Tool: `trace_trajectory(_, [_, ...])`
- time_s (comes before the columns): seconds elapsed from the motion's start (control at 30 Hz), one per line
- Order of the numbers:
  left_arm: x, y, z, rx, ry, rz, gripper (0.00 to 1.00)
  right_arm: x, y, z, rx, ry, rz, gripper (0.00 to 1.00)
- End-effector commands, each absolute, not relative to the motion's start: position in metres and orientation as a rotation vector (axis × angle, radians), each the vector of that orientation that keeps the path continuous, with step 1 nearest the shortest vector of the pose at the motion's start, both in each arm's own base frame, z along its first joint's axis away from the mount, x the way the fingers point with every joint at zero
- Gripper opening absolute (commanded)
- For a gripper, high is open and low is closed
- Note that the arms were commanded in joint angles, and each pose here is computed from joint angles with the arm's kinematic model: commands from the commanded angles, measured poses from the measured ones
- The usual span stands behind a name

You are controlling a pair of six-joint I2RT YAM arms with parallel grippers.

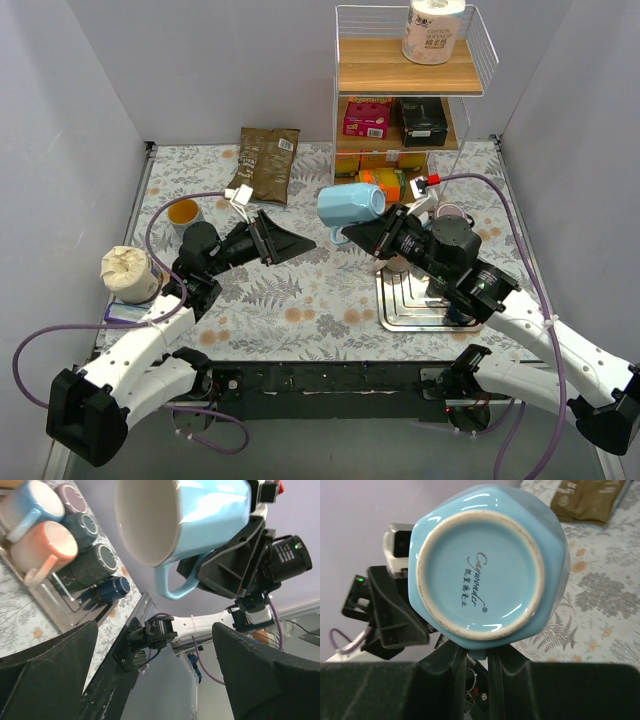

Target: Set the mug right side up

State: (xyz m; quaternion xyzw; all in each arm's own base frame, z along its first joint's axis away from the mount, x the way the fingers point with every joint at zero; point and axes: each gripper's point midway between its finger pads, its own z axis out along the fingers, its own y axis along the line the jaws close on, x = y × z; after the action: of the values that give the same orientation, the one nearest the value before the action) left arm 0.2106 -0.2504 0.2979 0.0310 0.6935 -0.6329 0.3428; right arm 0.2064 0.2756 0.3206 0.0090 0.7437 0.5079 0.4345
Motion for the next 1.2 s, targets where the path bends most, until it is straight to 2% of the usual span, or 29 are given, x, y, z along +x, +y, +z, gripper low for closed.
trace_trajectory(0.0, [0.204, -0.271, 0.318, 0.108, 1.647, -1.737, 0.98, 0.185, 0.278, 0.437, -0.094, 1.411, 1.512, 0.01])
trace_trajectory(0.33, [0.169, -0.295, 0.356, 0.237, 1.336, -1.947, 0.98, 0.175, 0.273, 0.438, -0.083, 1.328, 1.593, 0.01])
trace_trajectory(0.63, [0.175, -0.303, 0.37, 0.19, 1.285, -1.94, 0.98, 0.169, 0.269, 0.435, -0.101, 1.304, 1.599, 0.01])
trace_trajectory(0.7, [0.175, -0.307, 0.37, 0.186, 1.298, -1.976, 0.88, 0.17, 0.269, 0.429, -0.1, 1.313, 1.591, 0.01])
trace_trajectory(0.87, [0.175, -0.321, 0.377, 0.202, 1.327, -2.028, 0.77, 0.169, 0.267, 0.42, -0.098, 1.283, 1.591, 0.01])
trace_trajectory(1.17, [0.172, -0.32, 0.376, 0.171, 1.312, -2.075, 0.45, 0.168, 0.262, 0.411, -0.087, 1.264, 1.586, 0.01])
